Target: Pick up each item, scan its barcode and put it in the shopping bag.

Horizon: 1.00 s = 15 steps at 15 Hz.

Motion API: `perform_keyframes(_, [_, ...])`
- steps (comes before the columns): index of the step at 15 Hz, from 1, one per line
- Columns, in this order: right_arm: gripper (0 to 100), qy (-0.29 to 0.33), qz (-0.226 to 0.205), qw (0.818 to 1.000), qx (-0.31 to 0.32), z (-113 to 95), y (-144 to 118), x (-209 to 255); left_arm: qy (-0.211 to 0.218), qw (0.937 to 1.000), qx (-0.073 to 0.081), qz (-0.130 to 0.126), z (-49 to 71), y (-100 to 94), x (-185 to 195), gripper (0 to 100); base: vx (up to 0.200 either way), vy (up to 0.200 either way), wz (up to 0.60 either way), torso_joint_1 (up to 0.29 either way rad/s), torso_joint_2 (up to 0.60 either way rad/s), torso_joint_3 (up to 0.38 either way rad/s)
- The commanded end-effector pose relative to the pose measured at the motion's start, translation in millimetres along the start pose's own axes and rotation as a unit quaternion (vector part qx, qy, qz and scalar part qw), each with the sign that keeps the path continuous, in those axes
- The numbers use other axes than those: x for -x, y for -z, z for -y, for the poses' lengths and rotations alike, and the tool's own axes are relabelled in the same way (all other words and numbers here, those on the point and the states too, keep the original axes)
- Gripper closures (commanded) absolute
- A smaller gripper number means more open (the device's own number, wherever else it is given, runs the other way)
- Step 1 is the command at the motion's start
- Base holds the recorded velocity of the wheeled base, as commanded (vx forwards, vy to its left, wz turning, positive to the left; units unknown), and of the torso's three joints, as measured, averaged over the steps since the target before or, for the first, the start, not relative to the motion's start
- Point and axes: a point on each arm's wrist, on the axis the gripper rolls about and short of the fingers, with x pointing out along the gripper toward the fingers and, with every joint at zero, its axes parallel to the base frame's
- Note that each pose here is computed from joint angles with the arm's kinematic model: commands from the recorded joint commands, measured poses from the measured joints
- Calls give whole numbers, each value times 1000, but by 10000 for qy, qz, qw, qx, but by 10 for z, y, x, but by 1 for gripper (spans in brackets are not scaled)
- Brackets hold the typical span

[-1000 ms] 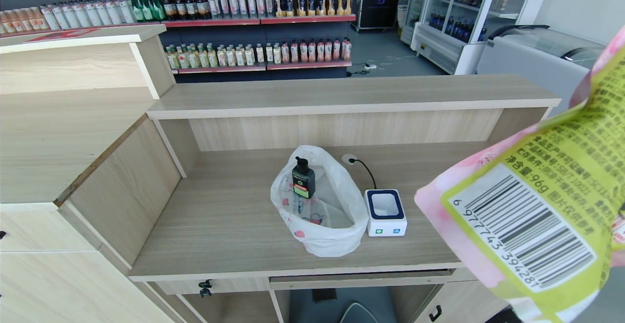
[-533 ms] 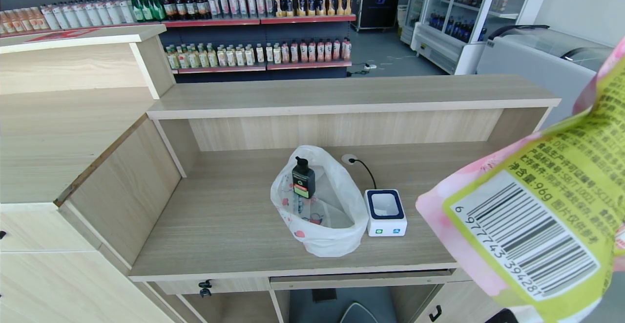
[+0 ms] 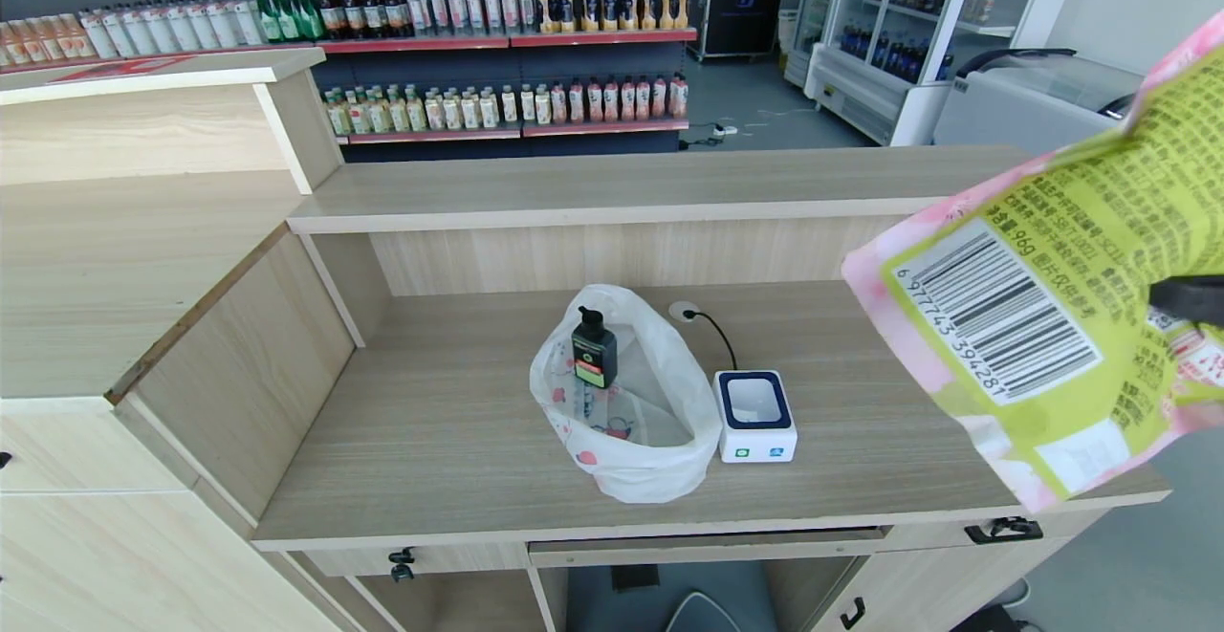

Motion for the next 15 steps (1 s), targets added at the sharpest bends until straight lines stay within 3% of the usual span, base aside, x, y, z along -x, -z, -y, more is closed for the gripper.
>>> perform_keyframes(1, [100, 682, -185, 9974, -142, 3, 54, 184, 1, 10000, 0, -7, 0, -1, -1, 0, 0, 0, 0, 0, 0, 0])
perform_keyframes(7, [100, 1736, -537, 9804, -757, -213, 262, 369, 1, 10000, 0, -7, 0, -1, -1, 0, 0, 0, 0, 0, 0, 0])
perform_keyframes(10, [100, 2645, -1189, 9472, -1368, -264, 388, 349, 1, 10000, 0, -7, 0, -1, -1, 0, 0, 0, 0, 0, 0, 0])
perform_keyframes(13, [100, 4001, -2195, 8796, -1345, -209, 544, 399, 1, 10000, 0, -7, 0, -1, -1, 0, 0, 0, 0, 0, 0, 0])
perform_keyframes(15, [100, 4768, -3268, 8117, -838, -165, 638, 459, 1, 10000, 0, -7, 0, -1, -1, 0, 0, 0, 0, 0, 0, 0])
